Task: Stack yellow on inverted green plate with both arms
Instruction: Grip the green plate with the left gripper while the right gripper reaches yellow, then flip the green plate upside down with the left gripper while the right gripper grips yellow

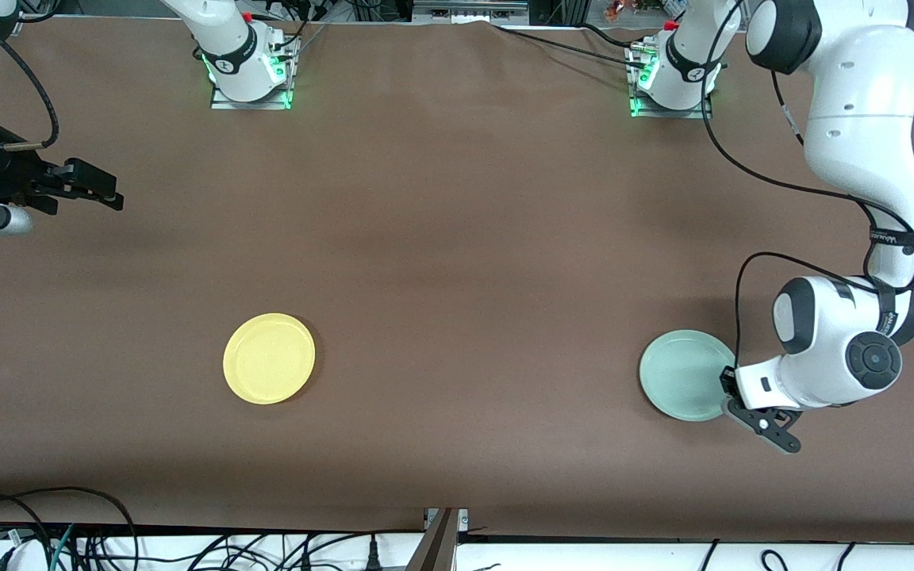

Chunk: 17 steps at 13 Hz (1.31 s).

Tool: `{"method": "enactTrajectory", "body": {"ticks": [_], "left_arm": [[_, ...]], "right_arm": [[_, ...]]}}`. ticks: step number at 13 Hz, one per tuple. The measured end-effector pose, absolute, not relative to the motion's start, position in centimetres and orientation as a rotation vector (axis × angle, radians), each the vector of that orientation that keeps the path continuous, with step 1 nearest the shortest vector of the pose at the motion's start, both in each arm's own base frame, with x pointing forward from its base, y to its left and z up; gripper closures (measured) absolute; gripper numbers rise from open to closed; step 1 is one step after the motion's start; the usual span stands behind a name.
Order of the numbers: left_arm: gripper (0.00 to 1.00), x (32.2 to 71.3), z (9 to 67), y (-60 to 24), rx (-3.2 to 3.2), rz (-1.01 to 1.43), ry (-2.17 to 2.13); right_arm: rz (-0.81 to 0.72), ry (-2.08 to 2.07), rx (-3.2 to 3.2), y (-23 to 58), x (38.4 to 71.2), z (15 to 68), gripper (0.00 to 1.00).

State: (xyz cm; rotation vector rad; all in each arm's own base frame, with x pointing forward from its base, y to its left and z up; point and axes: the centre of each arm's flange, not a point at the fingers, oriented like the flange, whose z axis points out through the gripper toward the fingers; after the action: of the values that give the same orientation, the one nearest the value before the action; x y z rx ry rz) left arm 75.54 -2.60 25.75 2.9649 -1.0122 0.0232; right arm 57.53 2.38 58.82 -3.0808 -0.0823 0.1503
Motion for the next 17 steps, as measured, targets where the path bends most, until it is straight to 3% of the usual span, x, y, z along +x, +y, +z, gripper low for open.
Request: {"method": "enactTrajectory", "body": {"ticks": [3, 8, 13, 17], "left_arm": [[0.97, 73.8, 31.6, -12.0, 3.017, -0.044, -1.079], [0.97, 67.8, 34.8, -27.7, 3.343, -0.122, -1.235], [0.97, 56.7, 33.0, -42.7, 3.692, -0.047, -1.517], [0.97, 50.2, 26.1, -48.6, 3.936, 0.222, -1.522]], "right_arm": [[0.212, -0.029, -3.08, 2.2, 57.6, 57.6, 0.0], [0.306, 0.0, -3.07, 2.0, 62.4, 47.4, 0.0], [0.231, 0.017, -3.074, 2.2, 67.6, 32.4, 0.0], [0.109, -0.008, -3.082, 3.8, 69.4, 25.6, 0.0]]}}
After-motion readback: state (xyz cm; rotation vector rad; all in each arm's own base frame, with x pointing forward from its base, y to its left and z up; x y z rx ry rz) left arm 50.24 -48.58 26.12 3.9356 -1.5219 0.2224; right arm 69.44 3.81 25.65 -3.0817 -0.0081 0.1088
